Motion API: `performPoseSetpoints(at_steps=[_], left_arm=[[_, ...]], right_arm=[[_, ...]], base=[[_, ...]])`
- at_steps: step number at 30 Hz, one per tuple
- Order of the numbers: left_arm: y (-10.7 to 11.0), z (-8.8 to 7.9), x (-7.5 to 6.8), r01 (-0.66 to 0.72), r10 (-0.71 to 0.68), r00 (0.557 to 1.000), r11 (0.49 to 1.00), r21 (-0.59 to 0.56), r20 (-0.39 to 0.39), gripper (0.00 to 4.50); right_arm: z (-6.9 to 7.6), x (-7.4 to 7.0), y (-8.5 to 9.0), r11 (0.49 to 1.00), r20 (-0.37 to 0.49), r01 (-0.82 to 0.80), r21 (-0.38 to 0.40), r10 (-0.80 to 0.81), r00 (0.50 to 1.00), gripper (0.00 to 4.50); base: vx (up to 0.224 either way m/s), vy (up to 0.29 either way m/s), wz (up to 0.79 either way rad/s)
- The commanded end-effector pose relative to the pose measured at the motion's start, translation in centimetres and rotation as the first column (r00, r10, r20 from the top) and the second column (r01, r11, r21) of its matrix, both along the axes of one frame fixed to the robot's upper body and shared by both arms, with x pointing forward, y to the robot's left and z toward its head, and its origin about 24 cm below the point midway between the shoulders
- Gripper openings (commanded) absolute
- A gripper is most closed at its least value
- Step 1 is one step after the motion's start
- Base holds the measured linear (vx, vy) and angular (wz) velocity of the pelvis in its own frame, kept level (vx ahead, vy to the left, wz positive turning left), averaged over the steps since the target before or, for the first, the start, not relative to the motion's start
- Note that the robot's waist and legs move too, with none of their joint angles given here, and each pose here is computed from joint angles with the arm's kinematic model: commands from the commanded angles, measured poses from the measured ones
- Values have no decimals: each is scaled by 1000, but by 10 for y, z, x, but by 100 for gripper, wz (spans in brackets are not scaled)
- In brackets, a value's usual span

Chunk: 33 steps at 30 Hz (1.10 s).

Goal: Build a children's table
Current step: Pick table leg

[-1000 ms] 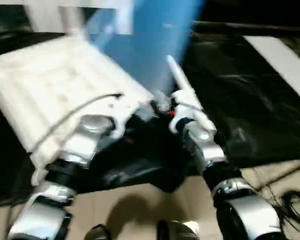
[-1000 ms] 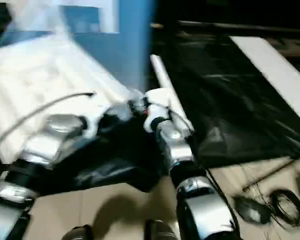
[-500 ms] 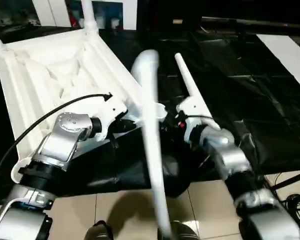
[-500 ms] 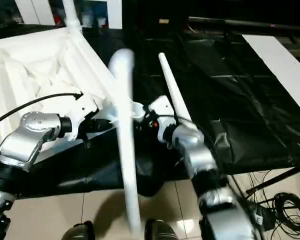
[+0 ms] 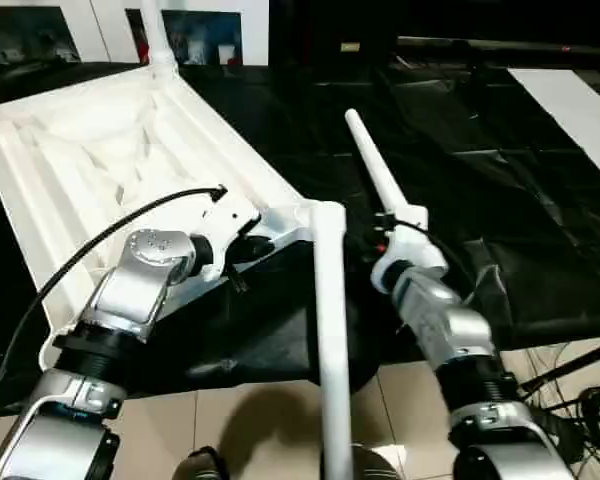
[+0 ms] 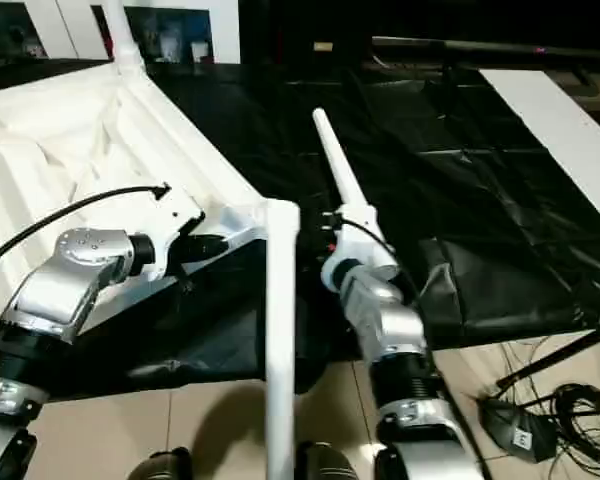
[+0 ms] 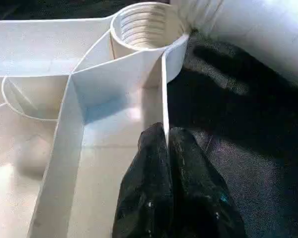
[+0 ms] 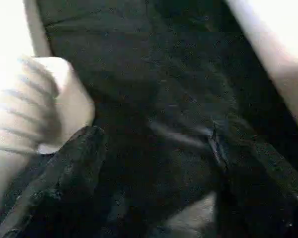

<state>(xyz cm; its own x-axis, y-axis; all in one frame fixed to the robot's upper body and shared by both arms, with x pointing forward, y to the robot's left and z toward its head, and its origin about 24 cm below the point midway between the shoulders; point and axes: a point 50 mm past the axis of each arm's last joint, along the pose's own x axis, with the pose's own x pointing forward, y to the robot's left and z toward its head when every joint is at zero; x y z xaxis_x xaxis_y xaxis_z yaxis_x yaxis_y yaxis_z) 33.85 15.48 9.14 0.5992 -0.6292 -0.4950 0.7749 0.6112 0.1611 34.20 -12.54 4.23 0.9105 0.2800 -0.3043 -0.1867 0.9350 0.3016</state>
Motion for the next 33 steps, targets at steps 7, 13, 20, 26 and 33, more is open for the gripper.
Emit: performPoseSetpoints(at_steps=[7, 13, 20, 26, 33], left_arm=[[20, -16, -7, -60, 64, 996, 996, 67, -68, 0], [23, -13, -8, -60, 63, 997, 995, 73, -39, 0], [24, -6, -3, -88, 90, 996, 994, 56, -28, 55], [17, 15, 6, -94, 97, 993, 995, -45, 68, 75], [-3, 45, 0, -37, 25, 998, 967, -253, -50, 112]], right_arm=[[-8, -7, 1, 1000, -72, 5, -21, -7, 997, 383], [-8, -7, 5, 1000, -84, -3, -21, 1, 996, 383], [-8, -10, 6, 999, -94, -5, -32, 2, 996, 388], [-10, -11, 5, 999, -100, -7, -47, 2, 995, 388], [-10, -11, 6, 998, -104, -9, -55, 3, 995, 388]], base=[[0, 0, 0], [0, 0, 0], [0, 0, 0], [0, 0, 0], [0, 0, 0]])
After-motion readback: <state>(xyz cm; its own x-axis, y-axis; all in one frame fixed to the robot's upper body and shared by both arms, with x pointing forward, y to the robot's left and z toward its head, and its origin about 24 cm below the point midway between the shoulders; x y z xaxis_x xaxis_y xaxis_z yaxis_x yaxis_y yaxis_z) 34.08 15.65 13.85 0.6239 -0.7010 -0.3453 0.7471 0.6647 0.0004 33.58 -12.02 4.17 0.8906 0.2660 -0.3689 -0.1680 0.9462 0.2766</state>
